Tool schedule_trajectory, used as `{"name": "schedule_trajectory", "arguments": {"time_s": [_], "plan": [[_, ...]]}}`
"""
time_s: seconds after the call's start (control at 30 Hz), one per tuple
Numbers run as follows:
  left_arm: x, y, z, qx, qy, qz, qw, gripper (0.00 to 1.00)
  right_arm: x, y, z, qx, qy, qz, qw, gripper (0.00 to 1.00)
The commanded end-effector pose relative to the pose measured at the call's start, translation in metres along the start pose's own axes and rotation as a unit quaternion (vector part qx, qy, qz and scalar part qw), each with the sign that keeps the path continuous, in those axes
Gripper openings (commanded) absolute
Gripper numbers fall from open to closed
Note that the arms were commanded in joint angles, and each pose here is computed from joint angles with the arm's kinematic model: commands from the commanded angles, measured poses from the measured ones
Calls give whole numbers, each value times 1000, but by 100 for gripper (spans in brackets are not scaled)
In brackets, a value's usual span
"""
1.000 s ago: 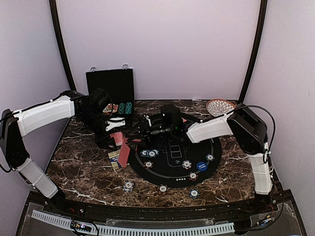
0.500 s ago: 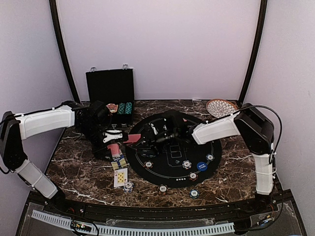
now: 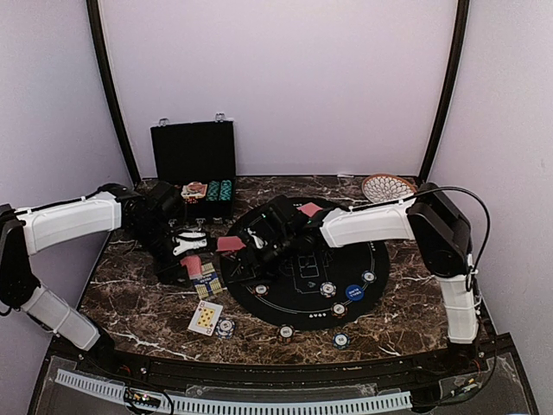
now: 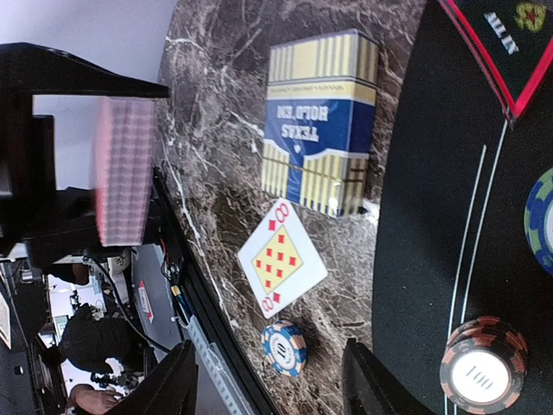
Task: Distribute texas hold em gaming equipment
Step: Pick up the poker card from the face-down deck piles.
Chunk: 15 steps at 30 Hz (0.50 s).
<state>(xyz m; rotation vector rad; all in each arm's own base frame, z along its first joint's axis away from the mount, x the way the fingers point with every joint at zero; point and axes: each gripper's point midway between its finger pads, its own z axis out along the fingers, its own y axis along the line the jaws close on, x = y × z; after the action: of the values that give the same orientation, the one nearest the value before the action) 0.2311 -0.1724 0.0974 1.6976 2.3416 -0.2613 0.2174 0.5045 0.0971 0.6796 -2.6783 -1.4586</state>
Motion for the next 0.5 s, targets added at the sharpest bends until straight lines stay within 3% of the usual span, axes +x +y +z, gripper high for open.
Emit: {"name": "schedule_trajectory", "arguments": {"time_s": [0.0, 0.2, 0.47], "plan": [[-11, 2, -19, -11, -27, 5, 1000, 13, 7, 2, 4, -21, 17, -6, 1000, 58], [-26, 2, -24, 6, -46, 0, 999, 13, -18, 51, -19, -126, -30, -13, 992, 70], [-51, -1, -33, 21, -64, 10, 998, 13, -32, 70, -18, -204, -39, 21, 978, 71]]}}
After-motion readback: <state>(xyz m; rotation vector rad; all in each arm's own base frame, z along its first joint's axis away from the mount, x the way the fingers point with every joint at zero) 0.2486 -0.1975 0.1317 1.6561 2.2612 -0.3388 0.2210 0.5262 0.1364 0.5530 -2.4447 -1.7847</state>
